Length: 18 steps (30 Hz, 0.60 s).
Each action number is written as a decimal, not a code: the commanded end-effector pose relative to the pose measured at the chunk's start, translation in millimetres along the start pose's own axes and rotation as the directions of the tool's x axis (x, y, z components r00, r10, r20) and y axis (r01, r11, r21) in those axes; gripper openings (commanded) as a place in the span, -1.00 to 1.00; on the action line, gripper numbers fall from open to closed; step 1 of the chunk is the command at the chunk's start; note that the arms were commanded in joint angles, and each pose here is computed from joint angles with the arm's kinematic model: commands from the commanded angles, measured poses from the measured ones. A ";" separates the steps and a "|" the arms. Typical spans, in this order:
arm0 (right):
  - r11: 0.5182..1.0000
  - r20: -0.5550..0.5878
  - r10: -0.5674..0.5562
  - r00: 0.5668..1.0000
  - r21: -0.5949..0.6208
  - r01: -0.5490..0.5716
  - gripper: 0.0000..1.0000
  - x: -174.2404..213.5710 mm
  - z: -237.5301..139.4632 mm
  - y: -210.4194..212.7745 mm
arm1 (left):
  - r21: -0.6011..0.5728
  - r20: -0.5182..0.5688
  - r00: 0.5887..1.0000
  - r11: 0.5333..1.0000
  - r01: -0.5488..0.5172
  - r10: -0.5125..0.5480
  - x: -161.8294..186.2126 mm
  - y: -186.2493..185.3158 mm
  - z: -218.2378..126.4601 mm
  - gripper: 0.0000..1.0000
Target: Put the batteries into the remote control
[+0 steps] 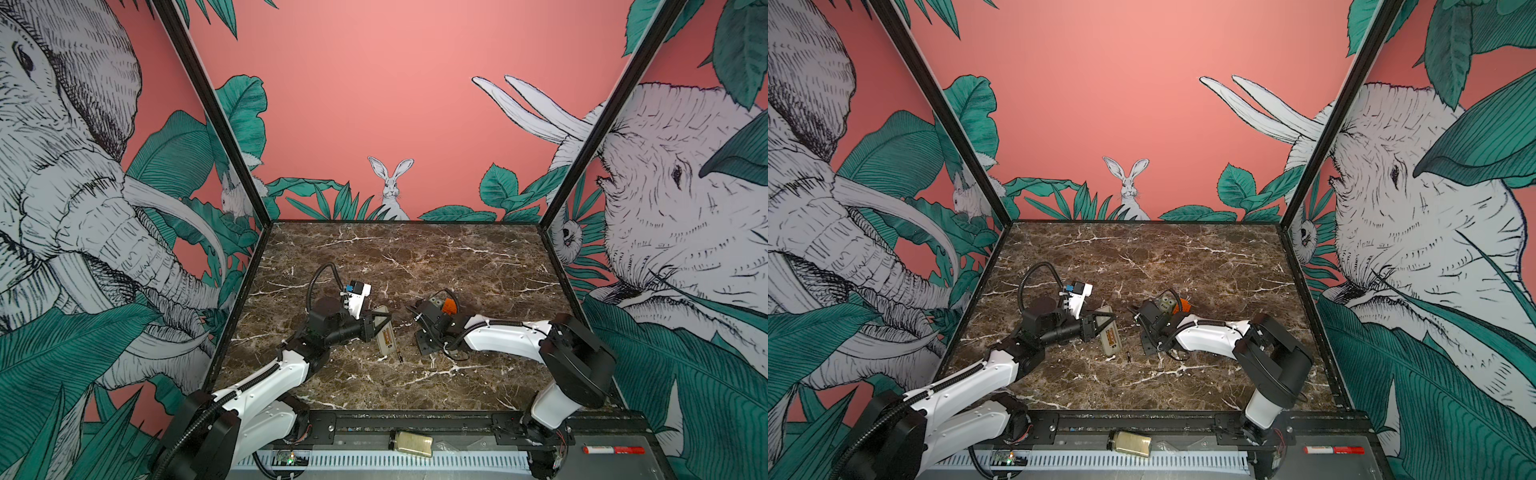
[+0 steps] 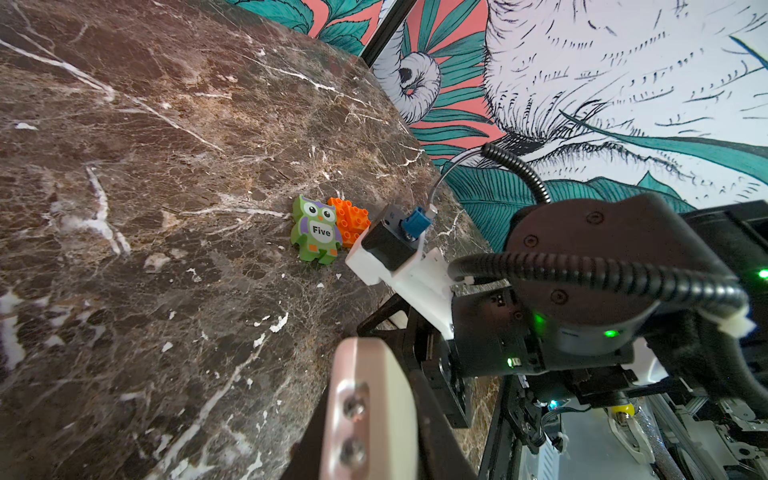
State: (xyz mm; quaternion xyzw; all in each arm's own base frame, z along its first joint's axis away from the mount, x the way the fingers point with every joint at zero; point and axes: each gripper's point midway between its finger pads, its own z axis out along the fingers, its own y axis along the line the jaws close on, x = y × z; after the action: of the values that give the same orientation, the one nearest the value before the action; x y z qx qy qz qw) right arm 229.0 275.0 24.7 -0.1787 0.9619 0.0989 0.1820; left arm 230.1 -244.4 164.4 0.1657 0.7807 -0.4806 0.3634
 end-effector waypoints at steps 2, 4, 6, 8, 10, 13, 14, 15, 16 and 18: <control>1.000 -0.014 0.004 1.000 -0.001 -0.004 -0.32 2.4 4.0 5.0 | 0.022 0.030 0.999 1.000 -0.014 0.013 -5.7 -4.8 -2.6 -1.00; 1.000 -0.021 -0.002 1.000 0.006 0.002 -0.37 4.9 3.8 4.4 | 0.023 0.032 0.999 1.000 -0.014 0.013 -6.3 -5.1 -2.8 -1.00; 1.000 -0.028 -0.005 1.000 0.015 0.005 -0.41 7.6 3.9 2.9 | 0.023 0.033 0.999 1.000 -0.015 0.014 -6.7 -5.4 -3.1 -1.00; 1.000 -0.035 -0.007 0.999 0.021 0.008 -0.42 10.5 4.2 1.3 | 0.020 0.035 0.999 1.000 -0.015 0.014 -7.0 -5.0 -3.0 -1.00; 1.000 -0.037 -0.010 0.999 0.027 0.011 -0.45 11.8 4.0 0.5 | 0.021 0.034 0.999 1.000 -0.014 0.013 -7.4 -5.1 -2.8 -1.00; 0.999 -0.040 -0.013 0.999 0.034 0.015 -0.50 12.7 2.8 -1.2 | 0.021 0.035 0.999 1.000 -0.014 0.013 -8.0 -5.0 -2.6 -1.00; 0.999 -0.041 -0.018 0.999 0.036 0.019 -0.51 13.3 2.5 -1.2 | 0.020 0.034 0.999 1.000 -0.014 0.013 -7.6 -4.7 -2.3 -1.00; 0.999 -0.044 -0.019 0.999 0.040 0.021 -0.53 14.3 2.1 -1.9 | 0.019 0.036 0.999 1.000 -0.015 0.014 -8.3 -4.7 -2.1 -1.00; 0.999 -0.048 -0.022 0.999 0.044 0.024 -0.55 15.1 1.9 -2.4 | 0.017 0.034 0.999 1.000 -0.013 0.013 -7.6 -4.0 -1.9 -1.00; 0.999 -0.052 -0.025 0.998 0.045 0.028 -0.60 15.8 1.1 -3.4 | 0.017 0.035 0.999 1.000 -0.012 0.012 -7.7 -3.8 -1.8 -1.00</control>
State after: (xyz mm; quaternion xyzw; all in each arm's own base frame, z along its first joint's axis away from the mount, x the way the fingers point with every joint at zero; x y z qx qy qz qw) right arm 223.5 274.3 19.9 -0.1840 0.9630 0.0885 0.1757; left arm 230.5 -244.5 165.0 0.1645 0.7801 -0.4815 0.3641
